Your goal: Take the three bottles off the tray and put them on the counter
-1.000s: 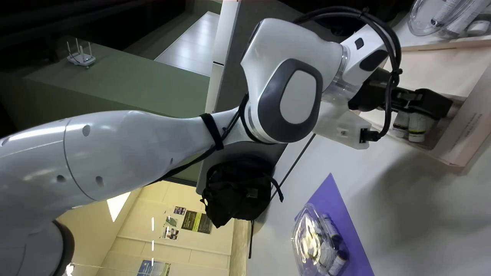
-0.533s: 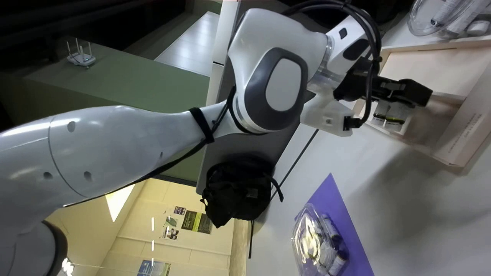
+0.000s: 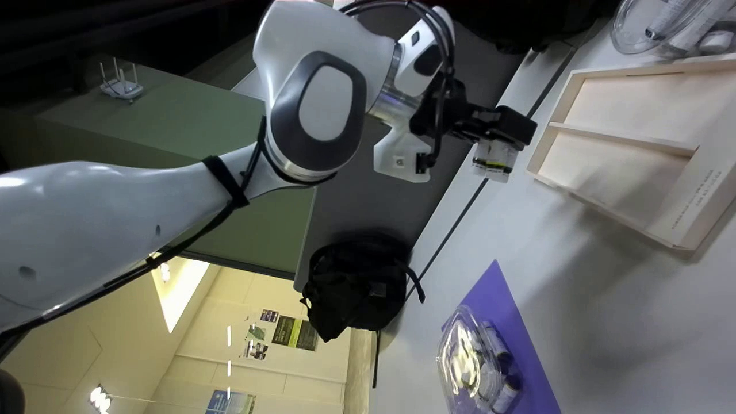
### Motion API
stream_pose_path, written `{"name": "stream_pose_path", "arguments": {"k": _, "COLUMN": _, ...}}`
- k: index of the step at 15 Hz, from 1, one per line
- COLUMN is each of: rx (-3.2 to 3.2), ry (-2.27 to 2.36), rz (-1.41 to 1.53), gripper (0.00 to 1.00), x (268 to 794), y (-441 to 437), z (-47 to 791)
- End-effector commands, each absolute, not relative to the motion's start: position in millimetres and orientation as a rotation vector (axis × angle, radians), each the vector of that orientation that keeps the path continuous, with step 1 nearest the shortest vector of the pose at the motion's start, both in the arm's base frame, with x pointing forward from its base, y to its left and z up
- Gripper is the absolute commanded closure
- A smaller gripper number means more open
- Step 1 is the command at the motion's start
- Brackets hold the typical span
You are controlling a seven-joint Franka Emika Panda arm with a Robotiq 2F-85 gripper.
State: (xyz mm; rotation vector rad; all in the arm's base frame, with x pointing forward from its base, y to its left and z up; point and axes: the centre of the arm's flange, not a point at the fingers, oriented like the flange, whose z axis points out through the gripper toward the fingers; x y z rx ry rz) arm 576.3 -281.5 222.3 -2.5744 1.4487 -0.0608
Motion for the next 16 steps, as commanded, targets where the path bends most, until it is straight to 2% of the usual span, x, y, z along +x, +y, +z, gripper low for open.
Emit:
{"name": "stream_pose_path", "arguments": {"k": 1, "rx": -2.608, "ry": 1.392, "rz": -0.054, "gripper": 0.92, "x": 562.6, "y": -236.1, "z": 223.5}}
{"name": "stream_pose_path", "arguments": {"k": 10, "rx": -2.789, "ry": 1.253, "rz": -0.009, "gripper": 0.92, "x": 529.8, "y": -159.0, "z": 103.1}}
{"name": "stream_pose_path", "arguments": {"k": 16, "rx": -2.803, "ry": 1.219, "rz": -0.03, "gripper": 0.92, "x": 528.1, "y": -158.4, "z": 95.4}}
